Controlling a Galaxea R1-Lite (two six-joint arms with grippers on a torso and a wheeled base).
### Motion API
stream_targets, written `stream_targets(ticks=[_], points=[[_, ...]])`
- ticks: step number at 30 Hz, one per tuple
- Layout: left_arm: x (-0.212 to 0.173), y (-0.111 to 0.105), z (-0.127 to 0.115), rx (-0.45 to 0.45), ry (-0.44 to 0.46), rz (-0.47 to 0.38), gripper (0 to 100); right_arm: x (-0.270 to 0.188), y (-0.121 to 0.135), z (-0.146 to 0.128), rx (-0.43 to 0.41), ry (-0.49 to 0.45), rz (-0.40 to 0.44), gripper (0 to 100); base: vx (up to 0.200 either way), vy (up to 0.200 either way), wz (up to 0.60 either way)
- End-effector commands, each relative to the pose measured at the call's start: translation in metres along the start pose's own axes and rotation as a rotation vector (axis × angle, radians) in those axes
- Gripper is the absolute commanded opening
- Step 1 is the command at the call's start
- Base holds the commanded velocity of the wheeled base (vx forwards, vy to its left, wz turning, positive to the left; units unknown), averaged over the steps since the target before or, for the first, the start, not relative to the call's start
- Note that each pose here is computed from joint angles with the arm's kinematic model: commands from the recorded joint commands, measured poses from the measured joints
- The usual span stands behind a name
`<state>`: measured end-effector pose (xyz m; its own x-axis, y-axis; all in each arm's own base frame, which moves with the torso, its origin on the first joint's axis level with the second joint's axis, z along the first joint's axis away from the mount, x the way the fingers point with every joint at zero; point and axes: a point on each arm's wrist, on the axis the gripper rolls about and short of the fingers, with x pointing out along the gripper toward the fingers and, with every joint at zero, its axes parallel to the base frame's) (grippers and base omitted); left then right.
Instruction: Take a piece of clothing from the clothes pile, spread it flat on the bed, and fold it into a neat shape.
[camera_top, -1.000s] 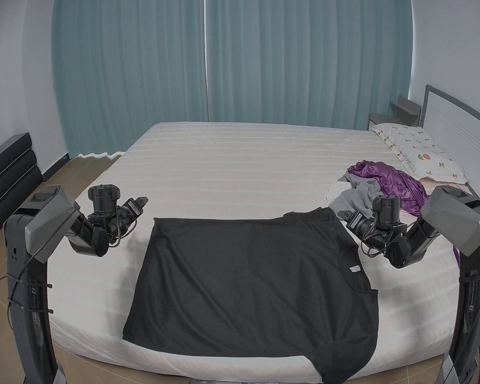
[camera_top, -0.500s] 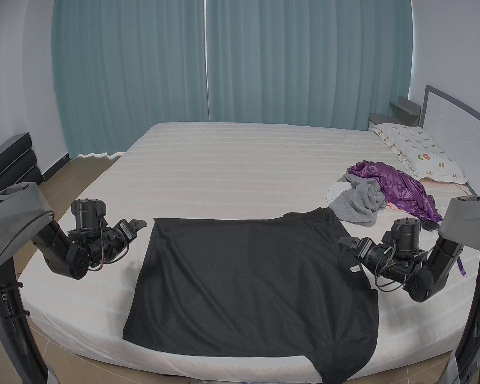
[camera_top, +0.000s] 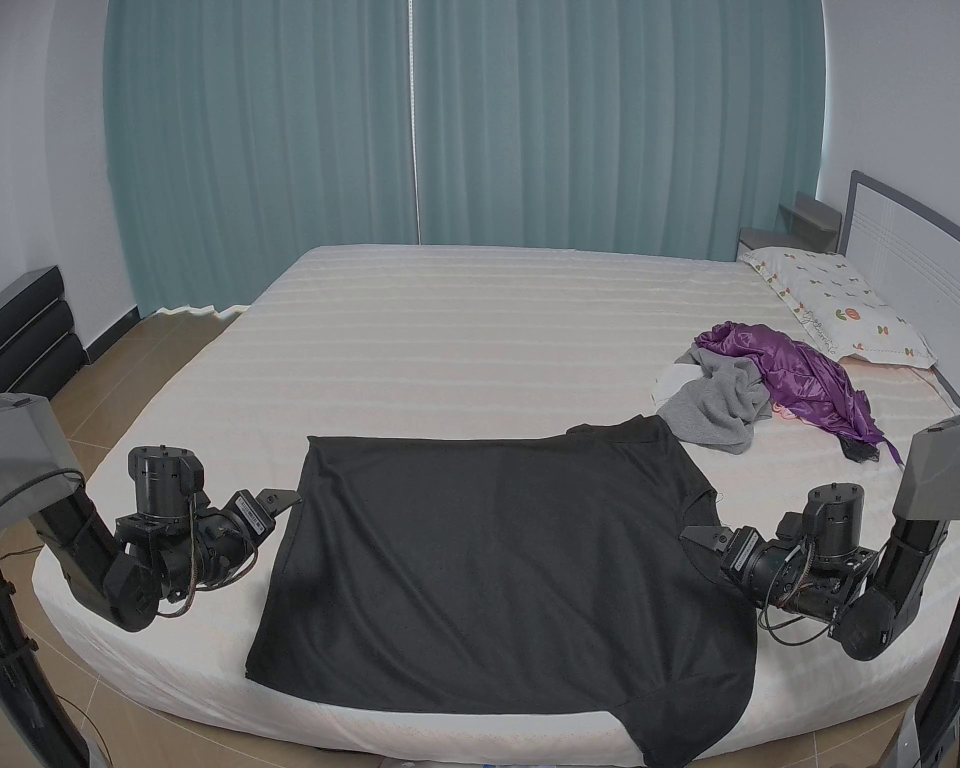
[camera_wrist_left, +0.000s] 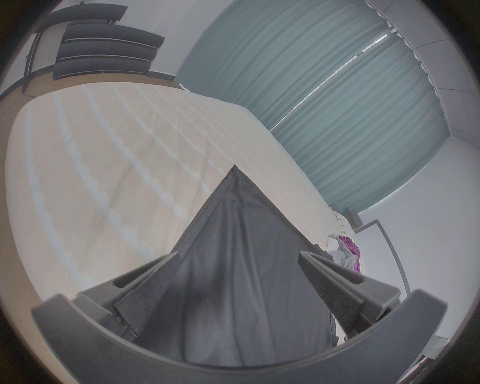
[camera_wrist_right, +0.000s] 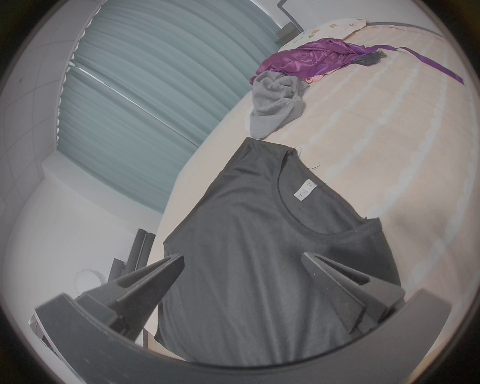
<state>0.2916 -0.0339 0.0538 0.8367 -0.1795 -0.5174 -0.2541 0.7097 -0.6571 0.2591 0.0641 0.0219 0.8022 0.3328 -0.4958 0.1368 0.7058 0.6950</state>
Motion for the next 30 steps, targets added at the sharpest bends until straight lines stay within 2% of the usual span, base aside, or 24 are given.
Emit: stream_targets(ticks=[1,13,22,30], points=[[-0.005,0.011,-0.014,-0.006,0.044,0.035,100,-0.016,-0.003,-0.013,0.011,0.026,0.002,100,0.0,0.0,0.0],[-0.002,0.018,-0.021,-0.022,0.076,0.057,100,-0.013,-0.013,-0.022,0.015,0.055,-0.001,100,0.0,0.0,0.0],[-0.002,0.017,-0.02,-0.04,0.073,0.057,100,-0.013,-0.014,-0.023,0.016,0.057,-0.003,100,-0.2,0.0,0.0],[-0.002,0.016,-0.02,-0.044,0.068,0.049,100,-0.013,-0.014,-0.023,0.016,0.057,-0.002,100,0.0,0.0,0.0]])
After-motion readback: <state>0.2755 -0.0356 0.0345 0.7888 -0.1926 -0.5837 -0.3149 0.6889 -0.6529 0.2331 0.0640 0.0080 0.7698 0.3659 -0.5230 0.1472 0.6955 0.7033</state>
